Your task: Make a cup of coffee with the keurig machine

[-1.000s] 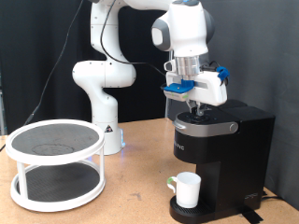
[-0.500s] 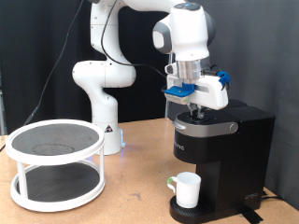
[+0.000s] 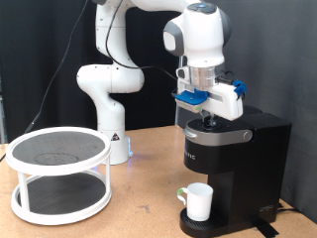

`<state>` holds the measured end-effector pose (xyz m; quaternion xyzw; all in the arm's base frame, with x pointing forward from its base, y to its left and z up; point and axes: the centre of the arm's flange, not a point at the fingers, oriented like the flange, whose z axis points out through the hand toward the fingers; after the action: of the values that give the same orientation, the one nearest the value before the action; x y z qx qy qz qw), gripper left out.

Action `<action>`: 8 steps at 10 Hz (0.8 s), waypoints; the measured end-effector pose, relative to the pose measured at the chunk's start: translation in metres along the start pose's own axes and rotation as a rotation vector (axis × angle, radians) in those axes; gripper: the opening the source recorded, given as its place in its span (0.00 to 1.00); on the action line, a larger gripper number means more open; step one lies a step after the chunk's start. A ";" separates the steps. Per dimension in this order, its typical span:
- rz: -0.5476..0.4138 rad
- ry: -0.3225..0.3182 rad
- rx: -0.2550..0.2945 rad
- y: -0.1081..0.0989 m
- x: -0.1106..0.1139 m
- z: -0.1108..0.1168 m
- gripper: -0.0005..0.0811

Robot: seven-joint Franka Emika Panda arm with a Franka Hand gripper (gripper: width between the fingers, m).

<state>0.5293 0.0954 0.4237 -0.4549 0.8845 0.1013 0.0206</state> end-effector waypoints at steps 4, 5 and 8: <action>0.019 0.025 -0.064 -0.008 -0.003 0.000 0.01; 0.018 0.028 -0.072 -0.008 -0.004 0.000 0.01; 0.012 0.036 -0.084 -0.007 -0.006 0.001 0.01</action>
<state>0.5383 0.0960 0.4227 -0.4518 0.8824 0.1300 -0.0149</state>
